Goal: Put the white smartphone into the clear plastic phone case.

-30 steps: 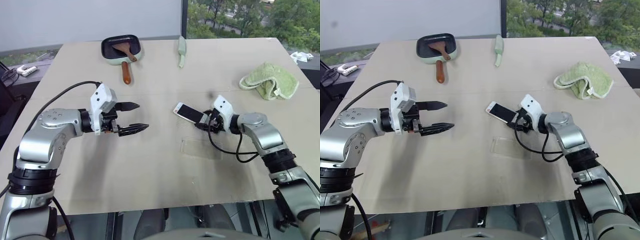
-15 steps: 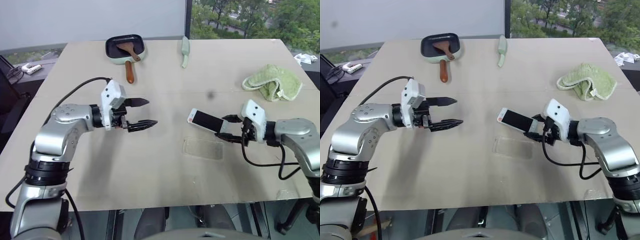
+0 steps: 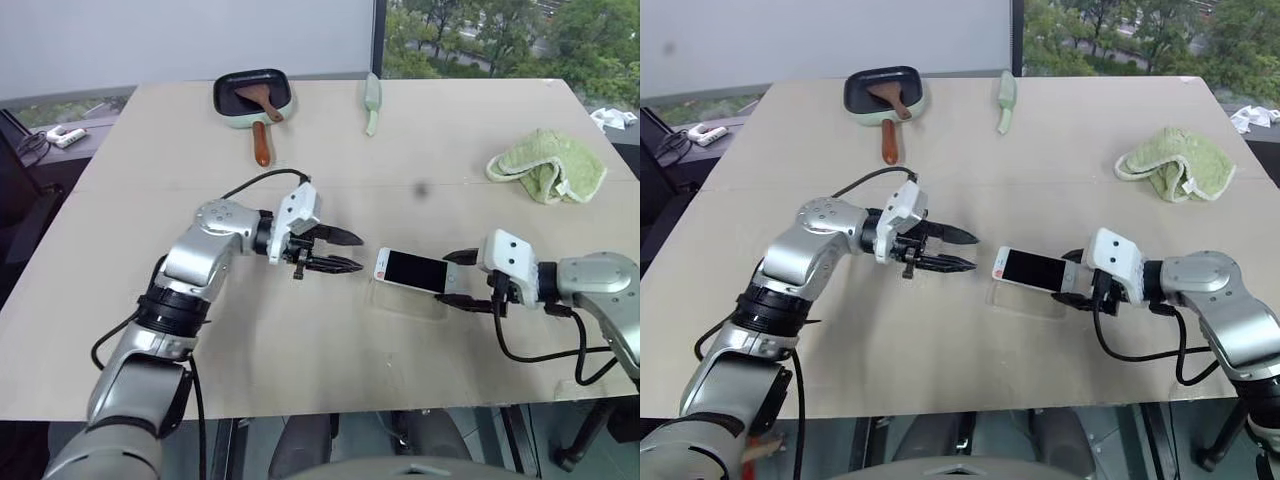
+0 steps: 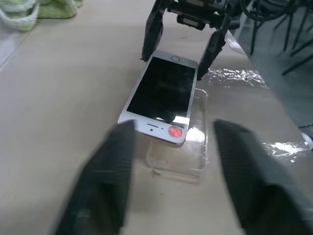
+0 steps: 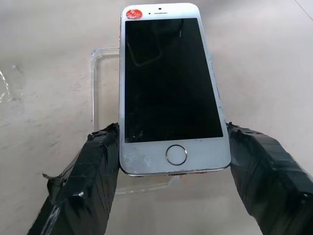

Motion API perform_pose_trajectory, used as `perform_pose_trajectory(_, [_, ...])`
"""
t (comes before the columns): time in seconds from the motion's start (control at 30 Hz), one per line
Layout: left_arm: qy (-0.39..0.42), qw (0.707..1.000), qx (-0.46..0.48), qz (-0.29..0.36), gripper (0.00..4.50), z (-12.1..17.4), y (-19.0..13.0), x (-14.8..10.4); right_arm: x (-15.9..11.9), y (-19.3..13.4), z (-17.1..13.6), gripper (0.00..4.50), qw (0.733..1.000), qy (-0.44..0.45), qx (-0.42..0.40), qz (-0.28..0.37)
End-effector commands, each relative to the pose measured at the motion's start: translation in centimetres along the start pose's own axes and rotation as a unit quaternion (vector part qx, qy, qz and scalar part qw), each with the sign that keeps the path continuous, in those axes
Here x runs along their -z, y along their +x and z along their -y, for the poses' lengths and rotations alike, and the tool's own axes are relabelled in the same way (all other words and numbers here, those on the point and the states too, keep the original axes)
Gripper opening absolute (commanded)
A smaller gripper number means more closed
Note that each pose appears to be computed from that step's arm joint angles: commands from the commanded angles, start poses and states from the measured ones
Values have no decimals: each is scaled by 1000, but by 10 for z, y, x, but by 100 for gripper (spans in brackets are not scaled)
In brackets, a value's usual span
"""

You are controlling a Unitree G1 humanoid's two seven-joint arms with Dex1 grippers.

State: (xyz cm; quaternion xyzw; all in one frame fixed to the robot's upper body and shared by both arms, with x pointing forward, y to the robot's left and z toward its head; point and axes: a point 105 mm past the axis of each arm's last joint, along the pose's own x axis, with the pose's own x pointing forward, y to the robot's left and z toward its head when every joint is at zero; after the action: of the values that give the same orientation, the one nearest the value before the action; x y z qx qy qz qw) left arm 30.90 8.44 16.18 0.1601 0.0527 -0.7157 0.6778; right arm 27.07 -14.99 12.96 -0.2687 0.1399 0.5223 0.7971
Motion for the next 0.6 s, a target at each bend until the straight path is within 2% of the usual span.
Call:
perform_pose_trajectory(0.03, [29, 999, 26, 3, 55, 0, 6, -4, -10, -4, -2, 292, 1000, -24, 7, 11])
perform_pose_trajectory(0.07, [34, 999, 29, -1, 14, 0, 7, -2, -9, -4, -3, 292, 1000, -23, 6, 10])
perform_pose_trajectory(0.1, [37, 999, 31, -5, 6, -1, 9, 0, -8, -4, -4, 292, 1000, -24, 5, 9])
perform_pose_trajectory(0.27, [57, 998, 27, -19, 6, -5, 16, 6, 3, -5, -8, 292, 998, -53, -1, -24])
perform_pose_trajectory(0.6, [66, 996, 46, -26, 6, 6, 32, 15, 15, -3, -12, 292, 992, -104, -29, -60])
